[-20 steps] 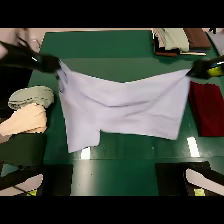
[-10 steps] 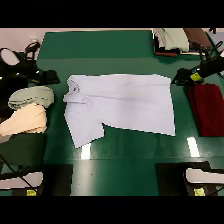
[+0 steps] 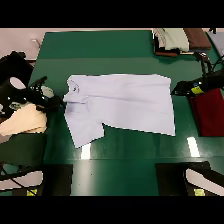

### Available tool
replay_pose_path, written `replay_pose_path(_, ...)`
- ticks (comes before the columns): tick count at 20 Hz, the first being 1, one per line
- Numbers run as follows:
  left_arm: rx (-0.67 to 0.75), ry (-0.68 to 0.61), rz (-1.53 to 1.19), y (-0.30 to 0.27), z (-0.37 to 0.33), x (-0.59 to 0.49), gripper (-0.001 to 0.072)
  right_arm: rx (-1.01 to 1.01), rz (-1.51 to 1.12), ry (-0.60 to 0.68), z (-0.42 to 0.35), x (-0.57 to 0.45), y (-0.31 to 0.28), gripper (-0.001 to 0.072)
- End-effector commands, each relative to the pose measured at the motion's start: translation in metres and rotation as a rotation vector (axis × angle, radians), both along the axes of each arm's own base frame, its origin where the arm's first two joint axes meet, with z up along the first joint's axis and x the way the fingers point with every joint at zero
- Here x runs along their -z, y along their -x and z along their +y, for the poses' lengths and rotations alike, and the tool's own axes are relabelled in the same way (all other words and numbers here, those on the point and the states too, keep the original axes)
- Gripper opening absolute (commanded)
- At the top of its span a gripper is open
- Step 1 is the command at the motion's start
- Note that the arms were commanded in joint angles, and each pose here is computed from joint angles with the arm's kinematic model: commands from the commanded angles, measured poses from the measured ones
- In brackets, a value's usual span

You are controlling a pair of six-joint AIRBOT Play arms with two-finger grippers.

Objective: Fold the shirts.

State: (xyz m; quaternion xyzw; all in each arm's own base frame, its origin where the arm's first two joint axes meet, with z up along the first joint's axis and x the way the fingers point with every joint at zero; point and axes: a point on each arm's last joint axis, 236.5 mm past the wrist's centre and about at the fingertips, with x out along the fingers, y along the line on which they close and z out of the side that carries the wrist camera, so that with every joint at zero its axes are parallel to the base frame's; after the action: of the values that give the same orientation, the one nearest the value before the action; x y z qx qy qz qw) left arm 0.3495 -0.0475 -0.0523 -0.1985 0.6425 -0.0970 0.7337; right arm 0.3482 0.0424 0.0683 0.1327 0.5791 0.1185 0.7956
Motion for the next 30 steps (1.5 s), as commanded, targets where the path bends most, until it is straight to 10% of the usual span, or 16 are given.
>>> replay_pose_path(1, -0.012, 0.026, 0.017, 0.013, -0.010, 0.023, 0.0552, -0.003, -0.028, 0.002, 0.003, -0.006, 0.008, 0.0359)
replay_pose_path(5, 0.057, 0.015, -0.007, 0.014, -0.038, 0.028, 0.0536, 0.018, -0.056, 0.008, -0.004, -0.017, 0.011, 0.0359)
replay_pose_path(7, 0.070, 0.020, -0.024, 0.009, -0.044, 0.022, 0.0122, 0.051, -0.026, 0.010, -0.019, -0.019, 0.023, 0.0359)
replay_pose_path(8, 0.074, 0.021, -0.033, 0.006, -0.044, 0.017, 0.0025, 0.082, 0.010, 0.009, -0.031, -0.014, 0.033, 0.0359)
replay_pose_path(11, 0.098, 0.027, -0.065, -0.007, -0.046, -0.003, 0.0024, 0.244, 0.175, -0.030, -0.071, 0.031, 0.082, 0.0380)
replay_pose_path(13, 0.101, 0.027, -0.095, -0.016, -0.047, -0.014, 0.0024, 0.376, 0.290, -0.070, -0.092, 0.070, 0.120, 0.0535)
replay_pose_path(25, 0.077, 0.052, -0.120, -0.024, -0.051, -0.020, 0.0023, 0.382, 0.442, -0.349, -0.023, 0.166, 0.122, 0.0429)
replay_pose_path(30, 0.073, 0.037, -0.235, -0.028, -0.049, -0.062, 0.0023, 0.128, 0.340, -0.257, 0.018, 0.135, 0.088, 0.0068)
